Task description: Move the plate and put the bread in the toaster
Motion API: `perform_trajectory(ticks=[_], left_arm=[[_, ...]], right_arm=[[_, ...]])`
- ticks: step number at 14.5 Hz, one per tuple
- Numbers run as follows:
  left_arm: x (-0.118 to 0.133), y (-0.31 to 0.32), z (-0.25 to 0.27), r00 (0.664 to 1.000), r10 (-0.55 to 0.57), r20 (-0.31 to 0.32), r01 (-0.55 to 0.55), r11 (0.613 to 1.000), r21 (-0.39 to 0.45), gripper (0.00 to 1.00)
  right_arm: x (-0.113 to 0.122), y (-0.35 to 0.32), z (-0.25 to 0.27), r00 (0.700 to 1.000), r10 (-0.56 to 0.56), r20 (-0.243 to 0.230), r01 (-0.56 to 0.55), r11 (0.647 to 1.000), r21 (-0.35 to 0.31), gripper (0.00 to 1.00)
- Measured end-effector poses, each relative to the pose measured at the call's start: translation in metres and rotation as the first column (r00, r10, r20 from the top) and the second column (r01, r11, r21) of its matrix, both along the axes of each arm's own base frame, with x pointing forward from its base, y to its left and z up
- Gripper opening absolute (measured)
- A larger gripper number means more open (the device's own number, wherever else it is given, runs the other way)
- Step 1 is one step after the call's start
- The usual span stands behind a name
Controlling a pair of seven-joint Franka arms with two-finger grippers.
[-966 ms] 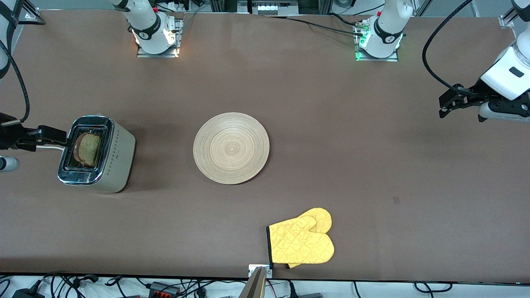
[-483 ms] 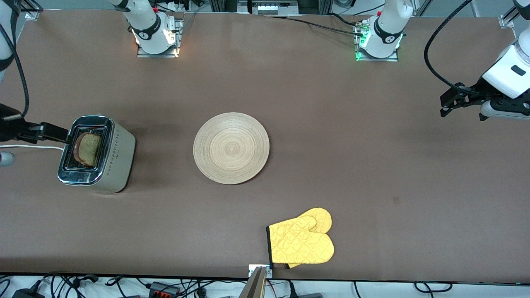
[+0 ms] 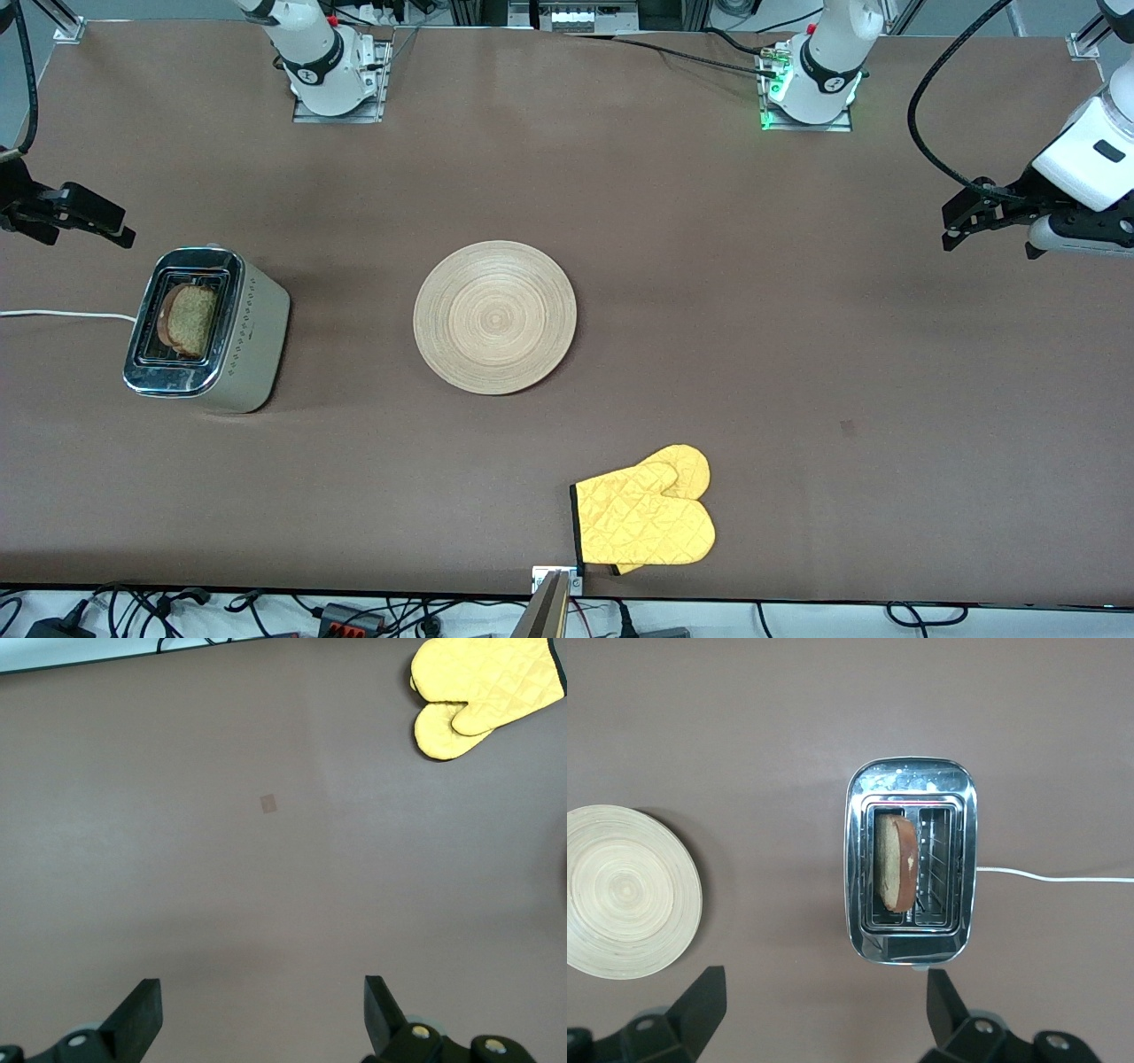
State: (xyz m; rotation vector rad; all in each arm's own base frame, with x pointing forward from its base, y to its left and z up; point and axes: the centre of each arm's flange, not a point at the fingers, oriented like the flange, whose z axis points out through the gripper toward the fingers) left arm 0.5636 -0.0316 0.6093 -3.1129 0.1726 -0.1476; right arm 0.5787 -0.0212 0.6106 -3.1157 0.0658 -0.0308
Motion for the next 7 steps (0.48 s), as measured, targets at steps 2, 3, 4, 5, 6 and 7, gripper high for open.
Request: perform_trajectory(ticks=[2, 3, 4, 5, 6, 7], left_arm=[[0.0000, 0.0000, 0.0000, 1.000, 0.000, 0.000, 0.000, 1.000, 0.000, 1.00], [0.0000, 0.0000, 0.0000, 1.000, 0.000, 0.000, 0.000, 1.000, 0.000, 1.00], [0.0000, 0.0000, 0.0000, 1.000, 0.000, 0.000, 0.000, 1.000, 0.000, 1.00], [0.0000, 0.0000, 0.0000, 1.000, 0.000, 0.000, 0.000, 1.000, 0.000, 1.00], [0.0000, 0.0000, 0.0000, 1.000, 0.000, 0.000, 0.000, 1.000, 0.000, 1.00], [0.0000, 0.0000, 0.0000, 1.000, 0.000, 0.000, 0.000, 1.000, 0.000, 1.00]], right_arm=[[0.0006, -0.0009, -0.0039, 1.000, 0.009, -0.001, -0.009, 1.000, -0.003, 1.00], [0.0006, -0.0010, -0.0055, 1.000, 0.011, -0.004, -0.011, 1.000, -0.004, 1.00], [0.0006, -0.0009, -0.0064, 1.000, 0.011, -0.006, -0.011, 1.000, -0.004, 1.00], [0.0005, -0.0010, -0.0067, 1.000, 0.011, -0.007, -0.011, 1.000, -0.004, 1.00], [0.0004, -0.0011, -0.0070, 1.000, 0.011, -0.008, -0.011, 1.000, -0.004, 1.00], [0.0003, -0.0014, -0.0076, 1.000, 0.011, -0.010, -0.011, 1.000, -0.004, 1.00]])
